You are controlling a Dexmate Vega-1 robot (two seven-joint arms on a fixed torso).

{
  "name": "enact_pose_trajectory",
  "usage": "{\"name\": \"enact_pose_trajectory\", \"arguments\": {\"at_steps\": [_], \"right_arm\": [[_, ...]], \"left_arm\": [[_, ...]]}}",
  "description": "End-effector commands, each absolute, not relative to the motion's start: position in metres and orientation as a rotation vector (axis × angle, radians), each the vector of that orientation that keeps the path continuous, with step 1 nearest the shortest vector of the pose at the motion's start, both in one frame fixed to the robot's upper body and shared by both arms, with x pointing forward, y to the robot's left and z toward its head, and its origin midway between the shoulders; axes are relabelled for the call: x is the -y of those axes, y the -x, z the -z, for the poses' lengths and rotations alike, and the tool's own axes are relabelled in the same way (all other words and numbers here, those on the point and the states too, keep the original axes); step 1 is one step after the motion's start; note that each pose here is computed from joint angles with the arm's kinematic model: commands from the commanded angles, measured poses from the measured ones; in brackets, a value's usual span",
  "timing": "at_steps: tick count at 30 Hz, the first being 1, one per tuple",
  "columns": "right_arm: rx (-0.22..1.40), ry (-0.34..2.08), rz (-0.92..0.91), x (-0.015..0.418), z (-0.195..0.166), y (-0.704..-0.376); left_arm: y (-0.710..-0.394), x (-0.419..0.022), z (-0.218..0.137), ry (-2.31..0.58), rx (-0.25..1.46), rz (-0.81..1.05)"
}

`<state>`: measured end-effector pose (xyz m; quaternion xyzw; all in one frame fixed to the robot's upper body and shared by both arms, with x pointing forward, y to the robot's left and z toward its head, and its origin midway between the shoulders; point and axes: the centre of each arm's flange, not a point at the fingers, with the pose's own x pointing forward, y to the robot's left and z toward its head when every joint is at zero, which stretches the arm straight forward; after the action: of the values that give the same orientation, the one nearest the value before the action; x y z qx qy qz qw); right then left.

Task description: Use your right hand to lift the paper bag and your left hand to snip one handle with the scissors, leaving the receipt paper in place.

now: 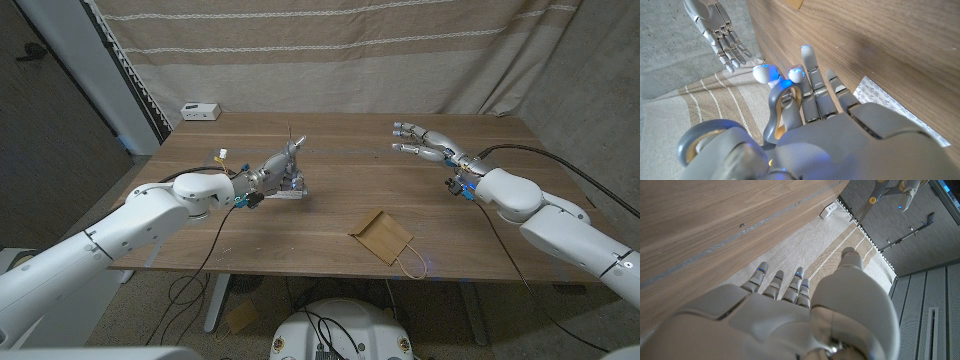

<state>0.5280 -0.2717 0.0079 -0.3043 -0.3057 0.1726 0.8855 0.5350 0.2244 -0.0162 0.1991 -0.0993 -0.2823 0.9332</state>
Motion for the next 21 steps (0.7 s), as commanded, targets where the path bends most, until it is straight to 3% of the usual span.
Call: {"name": "enact_pose_trajectory", "arguments": {"at_steps": [1, 21], "right_arm": [[0.618, 0.690, -0.367, 0.269, 0.001, -0.523], [0.603, 0.808, -0.334, 0.265, 0.014, -0.510]], "left_arm": [[-0.533, -0.223, 0.019, -0.400, 0.200, 0.569], [-0.533, -0.229, 0.025, -0.396, 0.196, 0.569]]}}
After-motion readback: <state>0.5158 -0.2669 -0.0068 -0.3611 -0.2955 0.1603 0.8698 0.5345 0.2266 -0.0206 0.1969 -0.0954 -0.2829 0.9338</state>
